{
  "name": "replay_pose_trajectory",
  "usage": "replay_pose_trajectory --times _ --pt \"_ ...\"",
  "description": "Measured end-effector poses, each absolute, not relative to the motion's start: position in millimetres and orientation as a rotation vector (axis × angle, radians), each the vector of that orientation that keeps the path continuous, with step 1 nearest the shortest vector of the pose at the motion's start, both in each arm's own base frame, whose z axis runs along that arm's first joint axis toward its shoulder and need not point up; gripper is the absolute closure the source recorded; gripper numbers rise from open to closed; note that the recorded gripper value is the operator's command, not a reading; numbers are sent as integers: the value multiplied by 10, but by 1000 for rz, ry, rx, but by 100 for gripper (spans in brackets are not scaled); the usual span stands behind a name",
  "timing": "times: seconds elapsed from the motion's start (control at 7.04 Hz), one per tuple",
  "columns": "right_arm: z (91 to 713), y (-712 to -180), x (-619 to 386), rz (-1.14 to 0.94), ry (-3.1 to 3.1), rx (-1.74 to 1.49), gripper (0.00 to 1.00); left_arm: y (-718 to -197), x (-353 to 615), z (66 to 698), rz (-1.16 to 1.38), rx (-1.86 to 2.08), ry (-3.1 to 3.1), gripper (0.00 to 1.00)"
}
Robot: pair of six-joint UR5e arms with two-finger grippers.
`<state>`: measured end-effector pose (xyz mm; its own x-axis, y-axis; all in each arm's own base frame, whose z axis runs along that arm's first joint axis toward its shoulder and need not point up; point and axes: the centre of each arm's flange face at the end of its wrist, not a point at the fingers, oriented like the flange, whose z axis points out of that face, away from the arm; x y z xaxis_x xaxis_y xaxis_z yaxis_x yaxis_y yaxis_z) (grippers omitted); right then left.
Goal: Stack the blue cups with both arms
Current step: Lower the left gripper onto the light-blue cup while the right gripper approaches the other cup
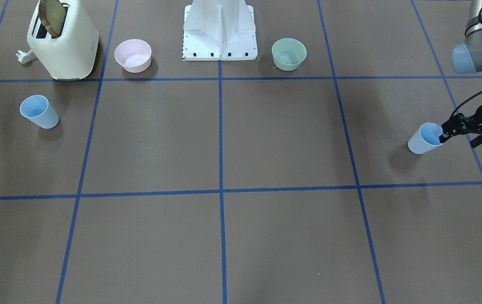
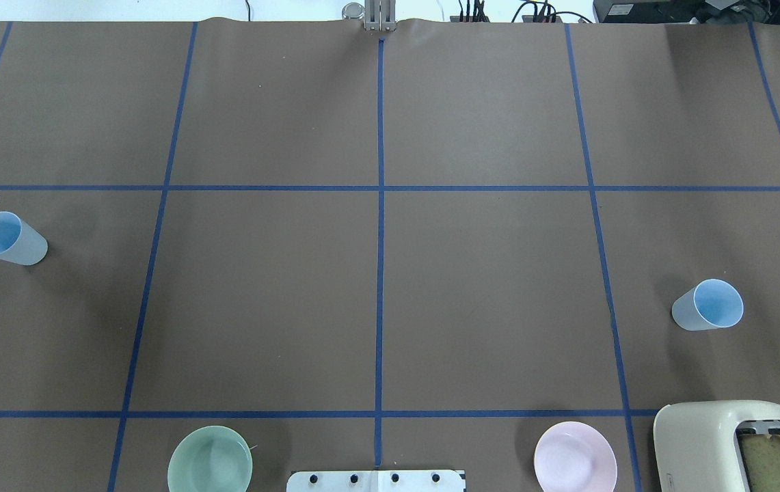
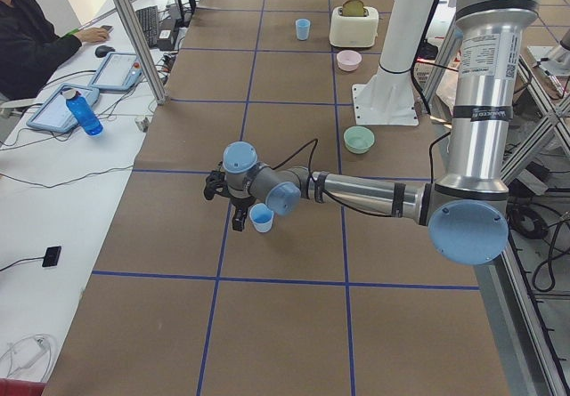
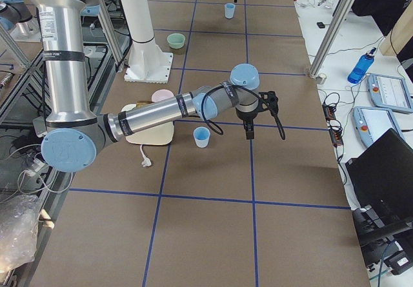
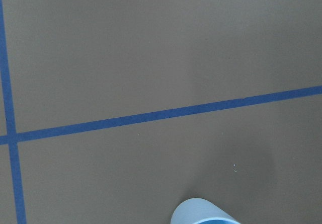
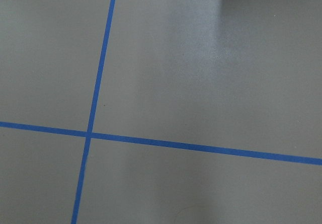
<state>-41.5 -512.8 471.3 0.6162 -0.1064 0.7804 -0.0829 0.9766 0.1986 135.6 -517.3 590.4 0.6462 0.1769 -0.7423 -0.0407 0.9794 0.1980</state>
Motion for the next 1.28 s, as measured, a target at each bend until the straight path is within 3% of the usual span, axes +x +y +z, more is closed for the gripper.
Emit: replay_pose_trajectory --times 0.85,1.28 --pt "5268 -4468 -741 -13 -924 192 0 -5149 1421 5967 111 190 883 2" --pt "5312 -4397 -784 -15 -927 190 0 -5062 1424 6027 121 198 888 2"
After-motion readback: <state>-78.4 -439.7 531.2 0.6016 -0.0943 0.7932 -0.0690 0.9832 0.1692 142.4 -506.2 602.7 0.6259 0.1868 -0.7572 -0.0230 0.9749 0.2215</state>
